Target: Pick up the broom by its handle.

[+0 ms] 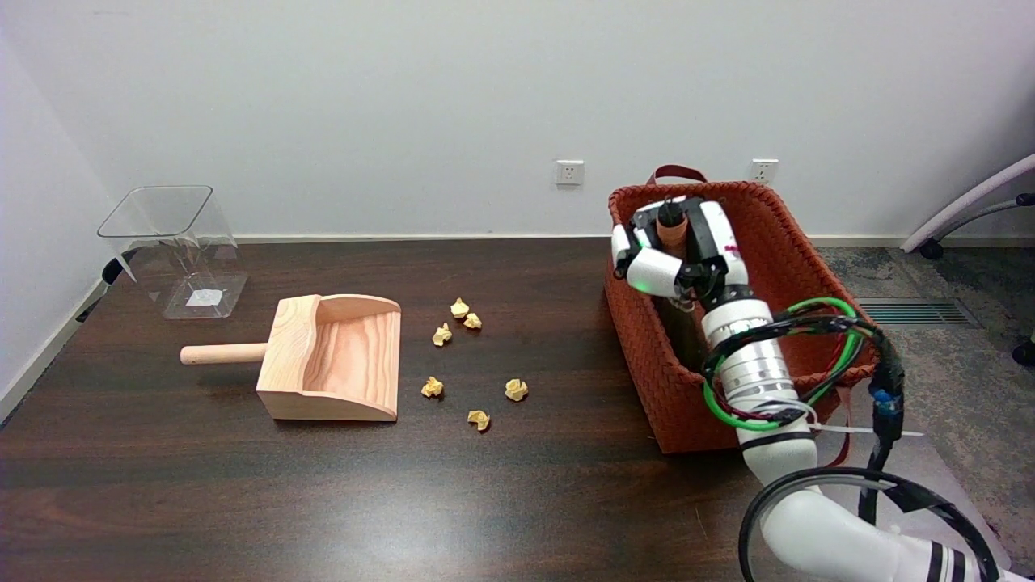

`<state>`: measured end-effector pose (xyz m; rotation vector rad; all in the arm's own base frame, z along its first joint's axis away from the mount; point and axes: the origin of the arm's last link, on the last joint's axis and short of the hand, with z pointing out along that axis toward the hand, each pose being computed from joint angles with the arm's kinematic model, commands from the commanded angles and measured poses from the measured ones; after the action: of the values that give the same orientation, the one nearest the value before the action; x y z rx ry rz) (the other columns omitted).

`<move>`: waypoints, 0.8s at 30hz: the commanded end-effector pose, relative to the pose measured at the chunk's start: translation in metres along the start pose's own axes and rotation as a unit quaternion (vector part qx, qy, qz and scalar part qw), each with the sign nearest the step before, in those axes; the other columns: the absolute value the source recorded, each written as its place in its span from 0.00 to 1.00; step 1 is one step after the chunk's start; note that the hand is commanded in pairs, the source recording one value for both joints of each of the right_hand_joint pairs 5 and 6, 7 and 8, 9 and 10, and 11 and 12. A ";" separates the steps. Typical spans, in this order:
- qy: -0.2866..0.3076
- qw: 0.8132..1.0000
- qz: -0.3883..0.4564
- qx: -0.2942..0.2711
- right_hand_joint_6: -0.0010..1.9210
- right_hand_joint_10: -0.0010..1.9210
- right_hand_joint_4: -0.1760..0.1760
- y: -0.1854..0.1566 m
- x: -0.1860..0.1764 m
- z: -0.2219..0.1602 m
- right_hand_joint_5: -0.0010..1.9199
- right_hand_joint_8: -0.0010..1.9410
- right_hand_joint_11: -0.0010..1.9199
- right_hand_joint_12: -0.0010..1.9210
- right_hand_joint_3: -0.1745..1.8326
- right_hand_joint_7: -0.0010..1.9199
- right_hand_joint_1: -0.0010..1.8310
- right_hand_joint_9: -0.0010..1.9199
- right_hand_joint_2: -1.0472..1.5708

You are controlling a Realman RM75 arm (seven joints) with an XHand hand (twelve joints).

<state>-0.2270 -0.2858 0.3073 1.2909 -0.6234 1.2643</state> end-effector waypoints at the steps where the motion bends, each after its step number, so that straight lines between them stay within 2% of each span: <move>1: 0.055 0.989 -0.101 0.093 1.00 1.00 0.50 -0.061 0.033 0.032 1.00 0.99 1.00 1.00 0.57 1.00 0.72 1.00 0.77; 10: 0.083 0.972 -0.128 0.180 1.00 1.00 0.50 -0.110 0.040 0.056 1.00 0.99 1.00 1.00 0.54 1.00 0.74 1.00 0.79; 24: 0.044 0.951 -0.088 0.293 1.00 1.00 0.50 -0.176 0.002 0.082 1.00 0.99 1.00 1.00 0.52 1.00 0.73 1.00 0.80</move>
<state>-0.1120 -0.3107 0.3084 1.5018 -0.1969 1.3091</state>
